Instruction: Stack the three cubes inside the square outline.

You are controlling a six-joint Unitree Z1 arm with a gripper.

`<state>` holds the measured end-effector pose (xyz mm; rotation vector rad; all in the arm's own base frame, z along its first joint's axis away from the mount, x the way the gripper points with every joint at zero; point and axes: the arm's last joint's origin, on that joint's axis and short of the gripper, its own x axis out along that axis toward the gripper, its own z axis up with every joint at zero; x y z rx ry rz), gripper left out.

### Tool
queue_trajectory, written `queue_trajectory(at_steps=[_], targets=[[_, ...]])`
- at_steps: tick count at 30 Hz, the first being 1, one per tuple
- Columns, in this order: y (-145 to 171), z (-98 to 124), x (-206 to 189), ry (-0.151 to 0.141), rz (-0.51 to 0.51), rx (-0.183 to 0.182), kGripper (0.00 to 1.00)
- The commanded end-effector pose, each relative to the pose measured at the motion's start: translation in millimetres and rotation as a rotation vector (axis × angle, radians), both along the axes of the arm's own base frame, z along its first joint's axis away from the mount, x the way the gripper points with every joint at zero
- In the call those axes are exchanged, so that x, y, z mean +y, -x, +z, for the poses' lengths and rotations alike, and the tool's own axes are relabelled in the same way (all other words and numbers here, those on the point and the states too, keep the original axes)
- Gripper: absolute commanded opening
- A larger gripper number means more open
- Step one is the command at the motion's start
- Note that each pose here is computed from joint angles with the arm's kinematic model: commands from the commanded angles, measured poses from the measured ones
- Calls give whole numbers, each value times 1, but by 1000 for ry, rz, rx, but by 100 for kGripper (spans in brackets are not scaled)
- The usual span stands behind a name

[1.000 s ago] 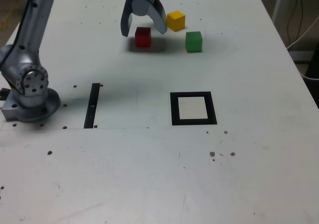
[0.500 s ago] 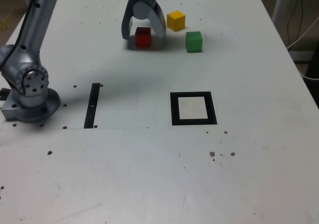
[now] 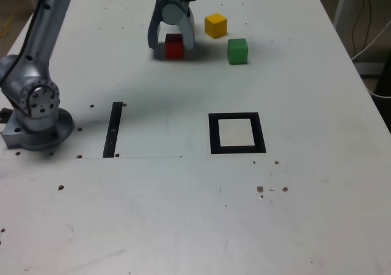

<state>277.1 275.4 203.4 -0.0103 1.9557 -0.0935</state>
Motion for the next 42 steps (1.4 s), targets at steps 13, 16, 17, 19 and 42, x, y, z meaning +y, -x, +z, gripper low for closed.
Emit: queue_trajectory(at_steps=[13,16,17,19,42], targets=[[1,1,-4,-5,-6,1,31],[1,2,-4,-6,-6,-1,31],[1,3,-4,-7,-7,-2,31],[0,4,-6,-9,-9,-5,31],[-12,62,-112,-29,-24,-64,31]])
